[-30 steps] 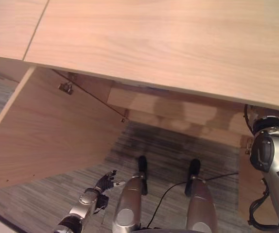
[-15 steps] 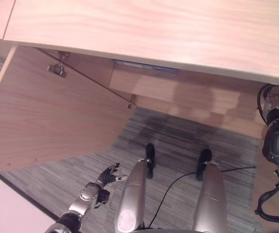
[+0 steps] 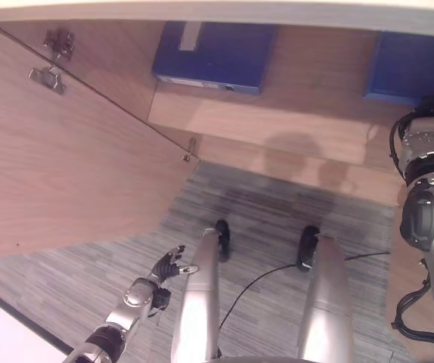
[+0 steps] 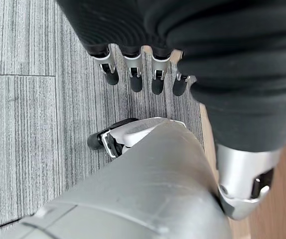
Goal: Put the empty folder in the office cabinet
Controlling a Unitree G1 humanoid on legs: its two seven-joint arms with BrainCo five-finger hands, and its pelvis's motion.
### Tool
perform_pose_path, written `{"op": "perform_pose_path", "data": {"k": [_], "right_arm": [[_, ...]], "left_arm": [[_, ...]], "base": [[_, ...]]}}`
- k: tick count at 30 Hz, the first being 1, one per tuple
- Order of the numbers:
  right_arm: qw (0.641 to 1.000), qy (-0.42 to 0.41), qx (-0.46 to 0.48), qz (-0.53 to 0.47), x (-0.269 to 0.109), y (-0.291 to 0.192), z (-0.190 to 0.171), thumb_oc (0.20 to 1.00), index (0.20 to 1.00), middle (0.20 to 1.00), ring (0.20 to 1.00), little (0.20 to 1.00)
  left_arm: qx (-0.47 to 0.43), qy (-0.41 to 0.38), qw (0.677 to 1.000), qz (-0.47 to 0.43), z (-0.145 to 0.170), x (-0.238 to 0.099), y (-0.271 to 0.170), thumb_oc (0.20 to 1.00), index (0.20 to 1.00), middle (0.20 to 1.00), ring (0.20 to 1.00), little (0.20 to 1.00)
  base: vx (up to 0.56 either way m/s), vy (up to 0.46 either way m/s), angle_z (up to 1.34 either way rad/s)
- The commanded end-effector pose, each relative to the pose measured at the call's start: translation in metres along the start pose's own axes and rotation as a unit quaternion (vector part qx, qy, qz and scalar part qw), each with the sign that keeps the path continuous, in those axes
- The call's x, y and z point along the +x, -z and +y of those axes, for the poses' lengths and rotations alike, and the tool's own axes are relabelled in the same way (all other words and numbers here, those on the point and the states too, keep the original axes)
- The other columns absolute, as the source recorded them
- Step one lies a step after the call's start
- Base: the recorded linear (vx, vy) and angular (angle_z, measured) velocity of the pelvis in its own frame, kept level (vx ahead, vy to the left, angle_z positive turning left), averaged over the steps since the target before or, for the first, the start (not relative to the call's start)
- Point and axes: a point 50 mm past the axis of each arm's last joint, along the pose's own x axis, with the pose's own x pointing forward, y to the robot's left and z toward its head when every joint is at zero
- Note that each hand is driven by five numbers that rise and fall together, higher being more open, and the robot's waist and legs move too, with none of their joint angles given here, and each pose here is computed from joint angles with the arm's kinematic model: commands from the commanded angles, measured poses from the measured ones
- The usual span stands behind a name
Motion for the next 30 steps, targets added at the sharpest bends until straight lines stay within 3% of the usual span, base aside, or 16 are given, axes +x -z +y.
{"op": "perform_pose_path", "data": {"k": [1, 8, 9, 10, 14, 22, 30], "right_arm": [[0.999, -0.018, 0.001, -0.045, 0.004, -0.022, -0.003, 0.2, 0.2, 0.2, 0.2, 0.2], [0.999, -0.024, 0.0, -0.036, 0.002, -0.014, 0.0, 0.2, 0.2, 0.2, 0.2, 0.2], [0.999, -0.022, -0.002, -0.032, 0.003, -0.013, -0.002, 0.454, 0.454, 0.454, 0.454, 0.454], [1.0, -0.012, -0.006, -0.021, 0.004, -0.01, -0.008, 1.0, 1.0, 1.0, 1.0, 1.0], [0.996, 0.085, -0.018, 0.015, 0.004, 0.0, -0.03, 1.0, 1.0, 1.0, 1.0, 1.0], [0.992, 0.103, -0.067, 0.041, -0.003, 0.022, -0.026, 1.0, 1.0, 1.0, 1.0, 1.0], [0.981, 0.151, -0.104, 0.071, -0.007, 0.043, -0.057, 1.0, 1.0, 1.0, 1.0, 1.0]], "left_arm": [[-0.004, -0.036, 0.999, 0.019, 0.02, -0.007, 0.012, 1.0, 1.0, 1.0, 1.0, 1.0], [-0.002, -0.048, 0.998, 0.027, 0.026, -0.009, 0.016, 1.0, 1.0, 1.0, 1.0, 1.0], [-0.001, -0.05, 0.998, 0.029, 0.027, -0.009, 0.017, 1.0, 1.0, 1.0, 1.0, 1.0], [0.0, -0.05, 0.998, 0.032, 0.028, -0.009, 0.017, 1.0, 1.0, 1.0, 1.0, 1.0], [0.015, -0.059, 0.997, 0.056, 0.029, -0.009, 0.024, 1.0, 1.0, 1.0, 1.0, 1.0], [0.015, -0.083, 0.994, 0.074, 0.03, -0.009, 0.032, 1.0, 1.0, 1.0, 1.0, 1.0], [0.006, -0.076, 0.994, 0.076, 0.019, -0.006, 0.033, 1.0, 1.0, 1.0, 1.0, 1.0]], "base": [[-0.01, 0.02, -0.09], [-0.01, 0.03, -0.01], [0.0, 0.0, 0.0], [0.0, 0.0, 0.0], [0.01, -0.023, 0.05], [0.0, -0.006, -0.02], [0.0, 0.0, 0.0]]}}
